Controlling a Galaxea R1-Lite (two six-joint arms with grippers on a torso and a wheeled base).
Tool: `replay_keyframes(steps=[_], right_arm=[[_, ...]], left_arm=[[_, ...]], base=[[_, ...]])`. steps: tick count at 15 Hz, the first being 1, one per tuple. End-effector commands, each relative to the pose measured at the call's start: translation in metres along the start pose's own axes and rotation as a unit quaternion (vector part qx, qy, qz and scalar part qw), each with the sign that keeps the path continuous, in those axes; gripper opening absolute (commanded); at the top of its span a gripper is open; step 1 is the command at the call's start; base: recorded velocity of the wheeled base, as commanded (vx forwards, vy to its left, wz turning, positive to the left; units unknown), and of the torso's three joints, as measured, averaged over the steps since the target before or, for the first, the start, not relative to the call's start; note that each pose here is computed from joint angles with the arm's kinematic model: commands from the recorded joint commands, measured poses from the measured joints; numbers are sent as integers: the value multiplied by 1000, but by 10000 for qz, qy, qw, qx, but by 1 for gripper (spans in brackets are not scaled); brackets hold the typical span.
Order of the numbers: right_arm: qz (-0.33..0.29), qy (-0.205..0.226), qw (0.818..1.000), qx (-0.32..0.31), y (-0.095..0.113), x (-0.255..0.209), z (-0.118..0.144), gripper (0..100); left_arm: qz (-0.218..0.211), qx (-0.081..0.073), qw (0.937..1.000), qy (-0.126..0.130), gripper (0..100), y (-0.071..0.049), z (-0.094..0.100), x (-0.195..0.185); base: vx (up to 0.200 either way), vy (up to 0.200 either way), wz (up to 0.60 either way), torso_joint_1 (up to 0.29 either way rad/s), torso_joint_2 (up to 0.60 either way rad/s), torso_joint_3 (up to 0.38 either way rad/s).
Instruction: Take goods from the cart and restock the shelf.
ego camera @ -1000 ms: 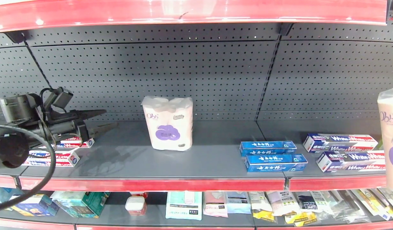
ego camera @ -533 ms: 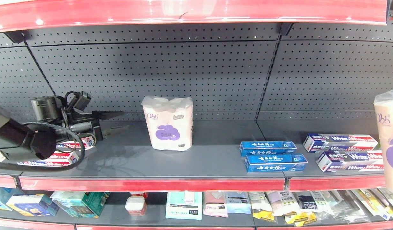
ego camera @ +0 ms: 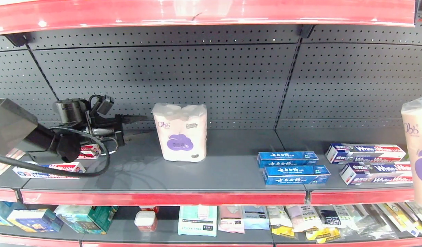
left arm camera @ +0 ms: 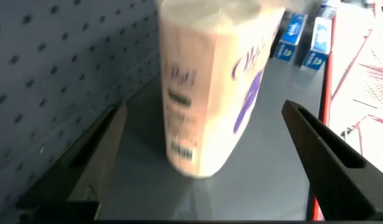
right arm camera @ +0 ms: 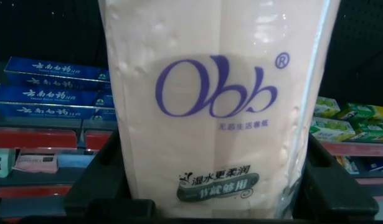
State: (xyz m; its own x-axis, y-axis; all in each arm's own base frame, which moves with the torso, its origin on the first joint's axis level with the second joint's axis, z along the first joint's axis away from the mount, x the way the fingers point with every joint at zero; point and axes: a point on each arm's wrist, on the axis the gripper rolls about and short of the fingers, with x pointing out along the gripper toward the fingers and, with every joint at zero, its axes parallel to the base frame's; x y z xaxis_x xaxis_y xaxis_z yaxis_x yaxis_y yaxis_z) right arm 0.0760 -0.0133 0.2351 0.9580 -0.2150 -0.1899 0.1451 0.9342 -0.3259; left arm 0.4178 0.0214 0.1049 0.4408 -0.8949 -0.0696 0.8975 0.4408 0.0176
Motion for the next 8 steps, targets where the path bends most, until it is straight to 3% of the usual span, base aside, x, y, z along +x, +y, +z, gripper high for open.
replay_keyframes(steps=[1,3,6,8], right_arm=[[-1,-6,10000,-27,0,-1,-1,0],[1,1,10000,-35,0,-1,-1,0],[11,30,10000,-53,1,0,-2,0],[14,37,10000,-53,0,1,-1,0]], left_arm=[[-222,53,9997,-30,100,-2,1,16],[-354,18,9994,-22,100,-1,-6,30],[-458,167,9988,-83,100,11,-9,47],[-526,146,9985,-90,100,13,-12,54]], base=[[0,0,0,0,0,0],[0,0,0,0,0,0],[0,0,0,0,0,0],[0,0,0,0,0,0]])
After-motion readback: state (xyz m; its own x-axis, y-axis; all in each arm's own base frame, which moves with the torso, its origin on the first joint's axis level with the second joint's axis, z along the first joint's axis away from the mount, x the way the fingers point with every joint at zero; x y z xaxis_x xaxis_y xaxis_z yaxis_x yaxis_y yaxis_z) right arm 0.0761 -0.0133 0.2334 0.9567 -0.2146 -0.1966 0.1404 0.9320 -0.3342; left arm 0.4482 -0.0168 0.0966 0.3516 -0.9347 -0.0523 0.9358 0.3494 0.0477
